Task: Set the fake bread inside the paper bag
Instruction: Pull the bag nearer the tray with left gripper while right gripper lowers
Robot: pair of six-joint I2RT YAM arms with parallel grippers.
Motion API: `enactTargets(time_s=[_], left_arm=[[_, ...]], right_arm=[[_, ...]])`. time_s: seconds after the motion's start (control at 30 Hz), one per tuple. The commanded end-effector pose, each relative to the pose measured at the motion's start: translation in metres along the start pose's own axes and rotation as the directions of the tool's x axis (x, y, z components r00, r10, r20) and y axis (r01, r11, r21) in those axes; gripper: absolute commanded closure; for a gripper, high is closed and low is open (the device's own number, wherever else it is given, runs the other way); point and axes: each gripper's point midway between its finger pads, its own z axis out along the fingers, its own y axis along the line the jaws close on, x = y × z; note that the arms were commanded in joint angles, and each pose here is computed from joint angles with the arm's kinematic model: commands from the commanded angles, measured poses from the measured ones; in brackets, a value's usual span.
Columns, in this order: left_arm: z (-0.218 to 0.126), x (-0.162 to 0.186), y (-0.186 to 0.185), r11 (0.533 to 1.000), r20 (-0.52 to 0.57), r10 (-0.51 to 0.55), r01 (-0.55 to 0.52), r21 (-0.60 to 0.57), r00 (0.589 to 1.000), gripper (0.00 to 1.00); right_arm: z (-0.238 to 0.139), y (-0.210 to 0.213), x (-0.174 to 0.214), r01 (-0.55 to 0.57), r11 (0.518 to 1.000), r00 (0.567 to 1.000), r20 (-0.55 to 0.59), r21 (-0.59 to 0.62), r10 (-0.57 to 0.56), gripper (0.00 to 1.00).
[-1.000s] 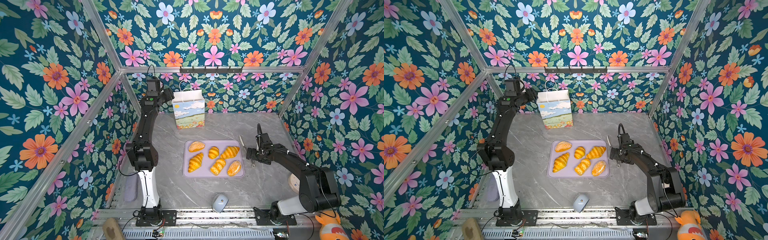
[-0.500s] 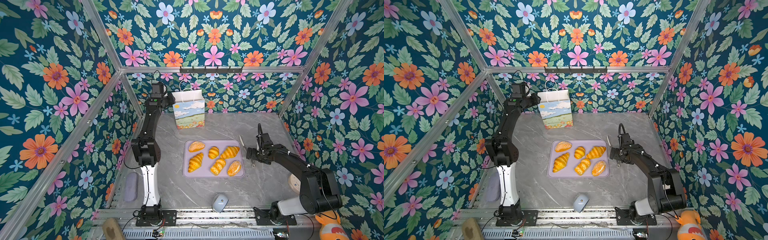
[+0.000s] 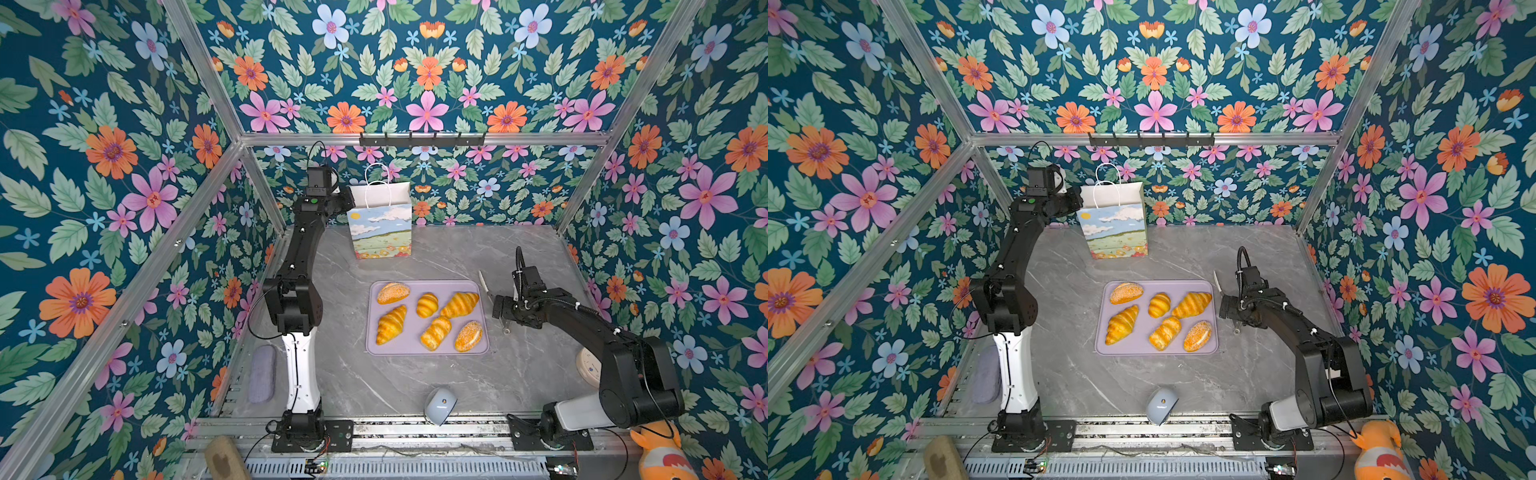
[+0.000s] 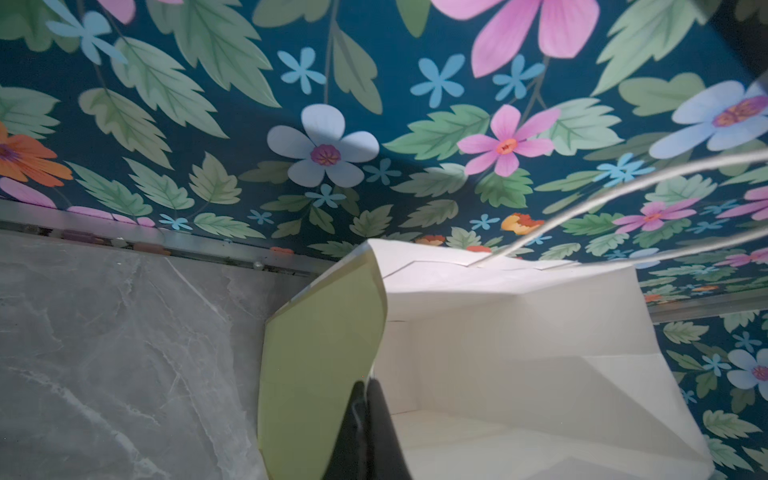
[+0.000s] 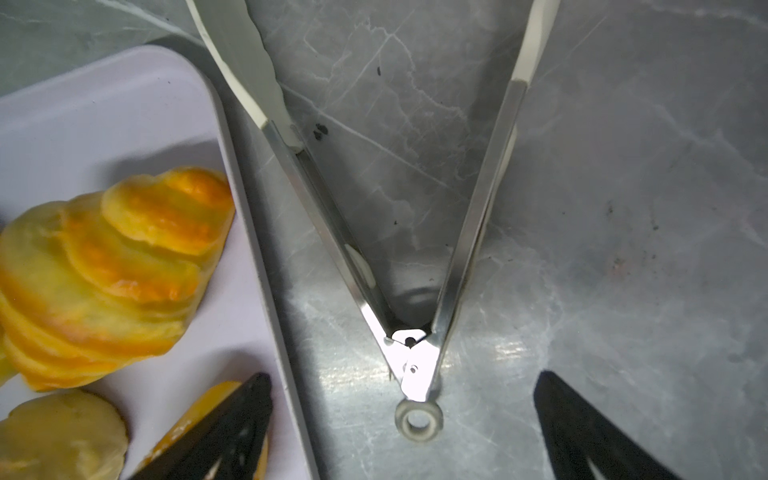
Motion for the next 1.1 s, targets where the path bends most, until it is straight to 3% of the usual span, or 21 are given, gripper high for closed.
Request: enactTargets(time_s=[0.0, 0.53, 1.07], left_arm=[[-0.008, 0.000, -0.015, 1.000, 0.012, 0.000, -0.001, 0.016, 1.000, 1.00], [-0.018, 0.042, -0.076, 0.996, -0.015, 0.051, -0.050, 0.077, 0.999, 1.00], [-0.027, 0.066, -0.103, 0.988, -0.038, 0.055, -0.049, 0.148, 0.998, 1.00]], right_arm=[[0.000, 0.002, 0.000, -0.004, 1.000, 1.000, 0.001, -0.010, 0.004, 0.01], [-0.003, 0.002, 0.003, -0.008, 1.000, 1.000, 0.016, -0.028, 0.009, 0.01], [-0.005, 0.006, 0.002, 0.000, 0.999, 1.000, 0.019, -0.047, 0.001, 0.01]])
